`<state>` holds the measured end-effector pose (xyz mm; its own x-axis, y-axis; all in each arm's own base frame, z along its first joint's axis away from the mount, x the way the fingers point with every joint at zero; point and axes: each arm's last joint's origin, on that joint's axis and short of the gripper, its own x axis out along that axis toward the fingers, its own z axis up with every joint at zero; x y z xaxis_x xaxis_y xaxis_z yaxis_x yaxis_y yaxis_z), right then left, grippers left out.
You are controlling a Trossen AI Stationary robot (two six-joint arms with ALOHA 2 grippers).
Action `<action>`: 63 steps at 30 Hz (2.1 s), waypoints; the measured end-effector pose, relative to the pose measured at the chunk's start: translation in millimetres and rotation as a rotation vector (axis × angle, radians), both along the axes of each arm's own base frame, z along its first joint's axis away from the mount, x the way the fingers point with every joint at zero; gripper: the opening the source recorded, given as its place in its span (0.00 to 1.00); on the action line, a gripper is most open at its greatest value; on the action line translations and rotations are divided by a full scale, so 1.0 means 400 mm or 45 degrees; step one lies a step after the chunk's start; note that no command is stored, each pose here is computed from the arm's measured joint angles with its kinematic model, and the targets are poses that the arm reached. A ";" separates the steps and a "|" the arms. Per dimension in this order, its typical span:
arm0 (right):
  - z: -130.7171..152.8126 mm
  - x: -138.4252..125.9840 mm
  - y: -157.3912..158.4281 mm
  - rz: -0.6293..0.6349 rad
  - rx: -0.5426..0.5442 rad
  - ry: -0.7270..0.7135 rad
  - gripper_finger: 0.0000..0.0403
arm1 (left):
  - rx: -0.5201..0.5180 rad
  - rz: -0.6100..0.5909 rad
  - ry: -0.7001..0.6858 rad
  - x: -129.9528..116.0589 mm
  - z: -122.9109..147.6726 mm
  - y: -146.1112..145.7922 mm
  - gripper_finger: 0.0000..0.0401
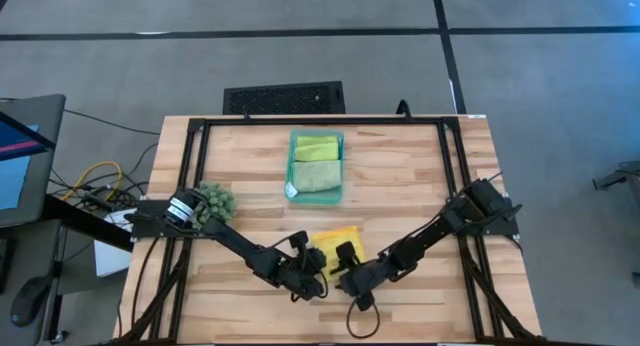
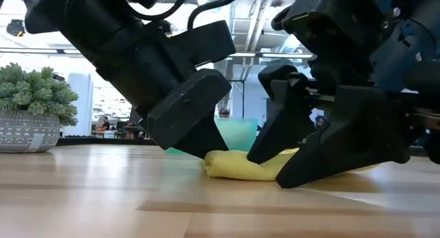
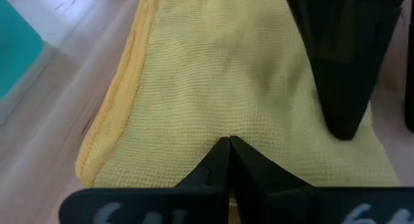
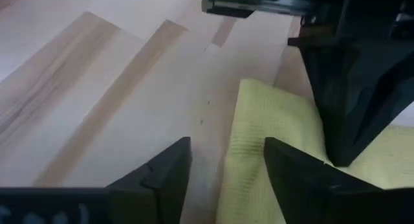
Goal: Fold microfiber towels
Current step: Fold the yellow microfiber cloth
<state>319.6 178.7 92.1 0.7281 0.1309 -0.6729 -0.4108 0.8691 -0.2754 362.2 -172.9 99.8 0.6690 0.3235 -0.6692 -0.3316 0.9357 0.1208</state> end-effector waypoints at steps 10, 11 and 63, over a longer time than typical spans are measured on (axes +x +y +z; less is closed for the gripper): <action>0.002 -0.006 0.000 -0.014 -0.040 0.026 0.21 | 0.090 0.017 0.005 0.008 0.061 -0.006 0.00; 0.003 -0.009 0.001 -0.012 -0.048 0.035 0.18 | 0.101 0.017 0.018 0.006 0.058 -0.005 0.00; 0.152 -0.027 -0.020 0.308 0.499 0.194 0.04 | 0.013 -0.288 -0.100 0.001 0.043 -0.045 0.00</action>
